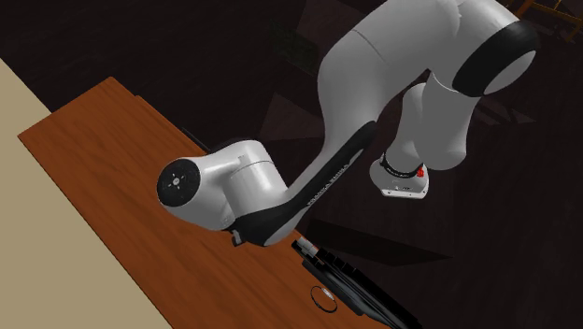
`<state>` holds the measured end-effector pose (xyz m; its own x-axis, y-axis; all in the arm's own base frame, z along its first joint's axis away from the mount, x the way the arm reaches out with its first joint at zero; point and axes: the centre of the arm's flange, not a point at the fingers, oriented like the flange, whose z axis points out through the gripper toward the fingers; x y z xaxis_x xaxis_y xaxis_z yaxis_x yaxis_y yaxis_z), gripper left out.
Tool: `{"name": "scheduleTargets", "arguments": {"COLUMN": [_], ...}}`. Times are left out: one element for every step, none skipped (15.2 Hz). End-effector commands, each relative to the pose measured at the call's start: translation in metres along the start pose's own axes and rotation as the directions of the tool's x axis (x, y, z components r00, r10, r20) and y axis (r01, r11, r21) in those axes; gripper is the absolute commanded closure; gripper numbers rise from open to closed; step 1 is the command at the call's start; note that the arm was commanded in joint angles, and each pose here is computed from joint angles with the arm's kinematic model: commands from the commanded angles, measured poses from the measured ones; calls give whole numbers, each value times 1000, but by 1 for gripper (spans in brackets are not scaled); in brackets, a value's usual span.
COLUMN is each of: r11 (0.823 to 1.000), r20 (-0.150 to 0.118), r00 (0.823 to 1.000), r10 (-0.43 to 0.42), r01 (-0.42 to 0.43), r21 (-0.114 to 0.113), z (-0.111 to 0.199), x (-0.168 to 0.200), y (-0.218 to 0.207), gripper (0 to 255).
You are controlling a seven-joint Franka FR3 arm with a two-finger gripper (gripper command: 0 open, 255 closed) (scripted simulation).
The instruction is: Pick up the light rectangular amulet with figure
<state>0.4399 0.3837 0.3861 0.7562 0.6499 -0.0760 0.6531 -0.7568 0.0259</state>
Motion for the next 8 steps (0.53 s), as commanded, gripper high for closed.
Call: {"name": "scheduleTargets", "arguments": {"r11": [1000, 1000, 1000, 1000, 1000, 1000, 1000, 1000], "r20": [0, 0, 0, 0, 0, 0, 0, 0], "r00": [1000, 1000, 1000, 1000, 1000, 1000, 1000, 1000], "r10": [0, 0, 0, 0, 0, 0, 0, 0], "r01": [0, 0, 0, 0, 0, 0, 0, 0], "r21": [0, 0, 0, 0, 0, 0, 0, 0], "z": [-11, -16, -21, -27, -32, -37, -42, -48], "x": [-2, -2, -2, -3, -3, -4, -4, -4], "y": [1, 1, 1, 1, 1, 1, 1, 2], "gripper": [255, 255, 255, 255, 255, 255, 255, 255]}}
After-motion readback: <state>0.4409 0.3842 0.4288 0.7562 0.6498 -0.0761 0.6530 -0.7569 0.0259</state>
